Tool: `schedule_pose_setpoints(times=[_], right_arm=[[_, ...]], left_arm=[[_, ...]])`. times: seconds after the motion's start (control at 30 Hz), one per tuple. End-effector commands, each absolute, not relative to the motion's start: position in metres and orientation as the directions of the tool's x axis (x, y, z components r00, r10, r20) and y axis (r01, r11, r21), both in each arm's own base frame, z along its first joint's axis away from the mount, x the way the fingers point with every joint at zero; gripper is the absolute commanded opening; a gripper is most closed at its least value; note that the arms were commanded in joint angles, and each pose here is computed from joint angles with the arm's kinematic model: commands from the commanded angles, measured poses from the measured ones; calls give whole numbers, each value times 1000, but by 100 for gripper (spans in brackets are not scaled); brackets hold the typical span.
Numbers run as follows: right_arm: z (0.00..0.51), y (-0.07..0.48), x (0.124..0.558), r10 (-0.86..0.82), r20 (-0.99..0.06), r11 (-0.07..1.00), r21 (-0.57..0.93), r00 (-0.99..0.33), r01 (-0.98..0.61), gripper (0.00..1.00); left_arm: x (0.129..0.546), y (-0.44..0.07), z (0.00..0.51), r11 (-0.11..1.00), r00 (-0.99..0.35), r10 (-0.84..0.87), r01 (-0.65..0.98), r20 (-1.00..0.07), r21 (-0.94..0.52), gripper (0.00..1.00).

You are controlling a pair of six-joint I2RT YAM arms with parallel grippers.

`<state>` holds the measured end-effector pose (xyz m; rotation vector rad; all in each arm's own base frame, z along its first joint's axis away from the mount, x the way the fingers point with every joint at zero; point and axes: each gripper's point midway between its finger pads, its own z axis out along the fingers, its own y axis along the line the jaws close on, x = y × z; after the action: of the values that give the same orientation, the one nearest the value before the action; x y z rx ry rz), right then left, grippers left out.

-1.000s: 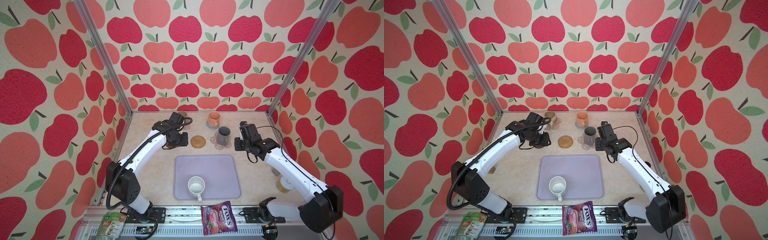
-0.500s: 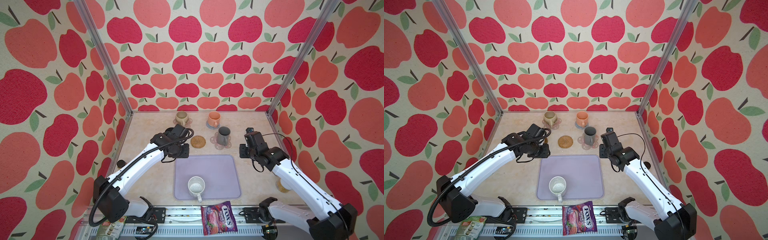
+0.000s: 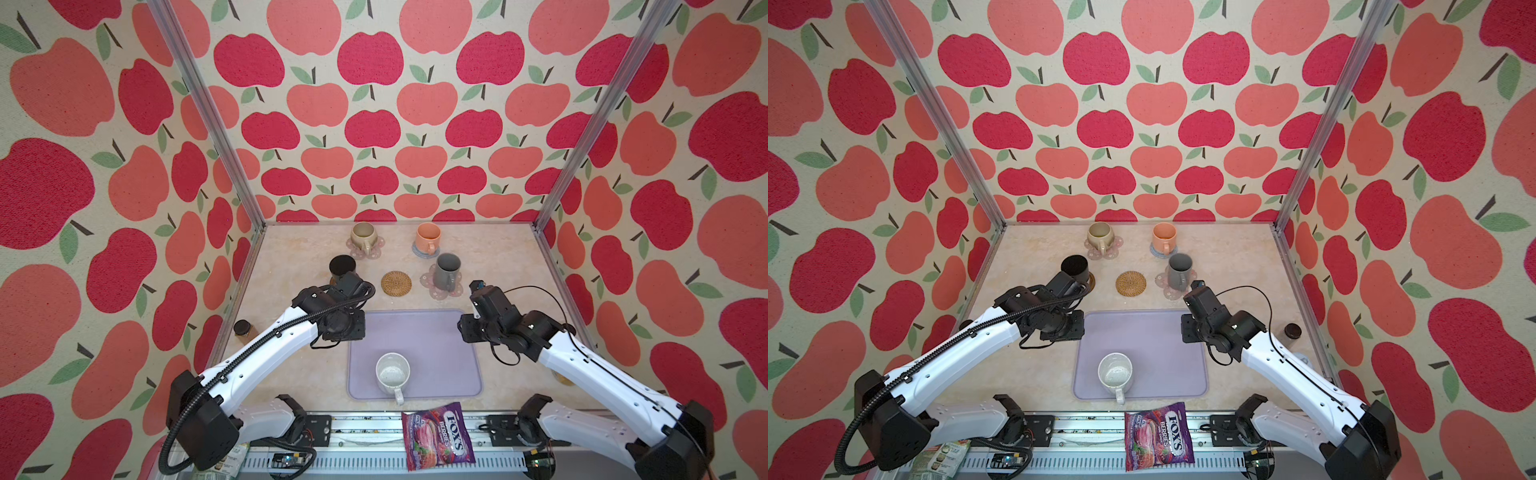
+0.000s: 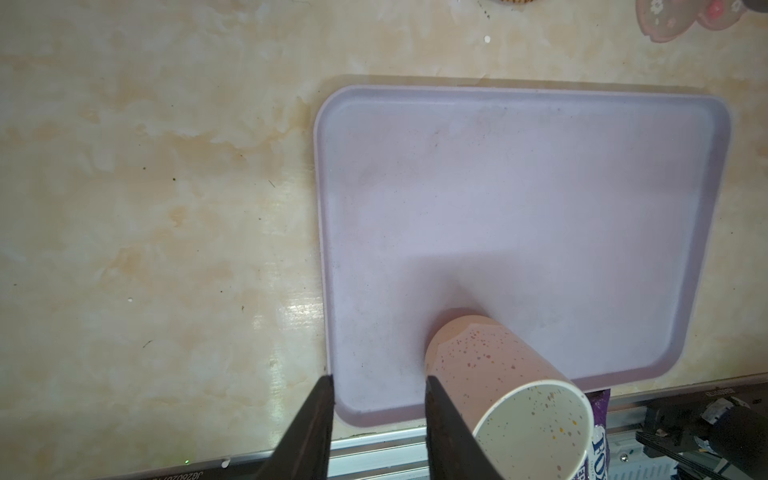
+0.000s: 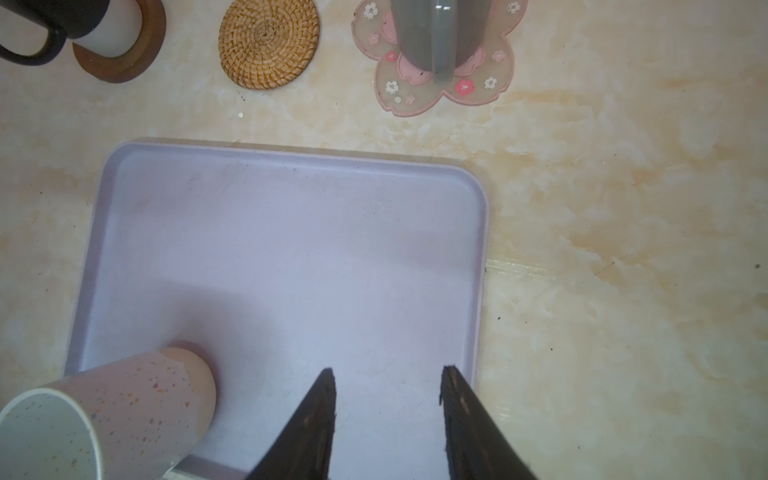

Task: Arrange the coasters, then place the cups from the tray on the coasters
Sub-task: 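Raise right gripper up and away from grey mug, then move both grippers down to the white speckled mug lying on the tray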

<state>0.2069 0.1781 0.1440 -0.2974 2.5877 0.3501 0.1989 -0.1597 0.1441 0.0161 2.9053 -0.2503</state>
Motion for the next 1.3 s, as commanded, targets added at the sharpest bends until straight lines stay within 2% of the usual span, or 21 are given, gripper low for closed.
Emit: schedule_pose_setpoints(times=[0.0, 0.1, 0.33, 0.57, 0.83, 1.27], right_arm=[[134, 193, 196, -134, -467, 930, 245, -874, -274, 44], [127, 207, 189, -147, -438, 911, 289, -887, -294, 44], [107, 215, 174, -161, -375, 899, 327, -913, -293, 44], [86, 233, 160, -202, -307, 877, 366, -930, -311, 44], [74, 265, 146, -305, -262, 847, 365, -916, -386, 43], [64, 281, 111, -397, -188, 812, 384, -898, -440, 42]], left_arm=[[180, -155, 130, 986, -988, -31, -6, -148, -167, 36], [169, -160, 117, 983, -995, -24, -6, -95, -185, 33], [139, -175, 92, 974, -1000, -9, -11, 10, -226, 34], [128, -193, 76, 957, -998, -10, -29, 65, -290, 34], [120, -208, 67, 959, -994, 24, -8, 109, -282, 34], [100, -209, 61, 961, -983, 14, -37, 182, -273, 35]])
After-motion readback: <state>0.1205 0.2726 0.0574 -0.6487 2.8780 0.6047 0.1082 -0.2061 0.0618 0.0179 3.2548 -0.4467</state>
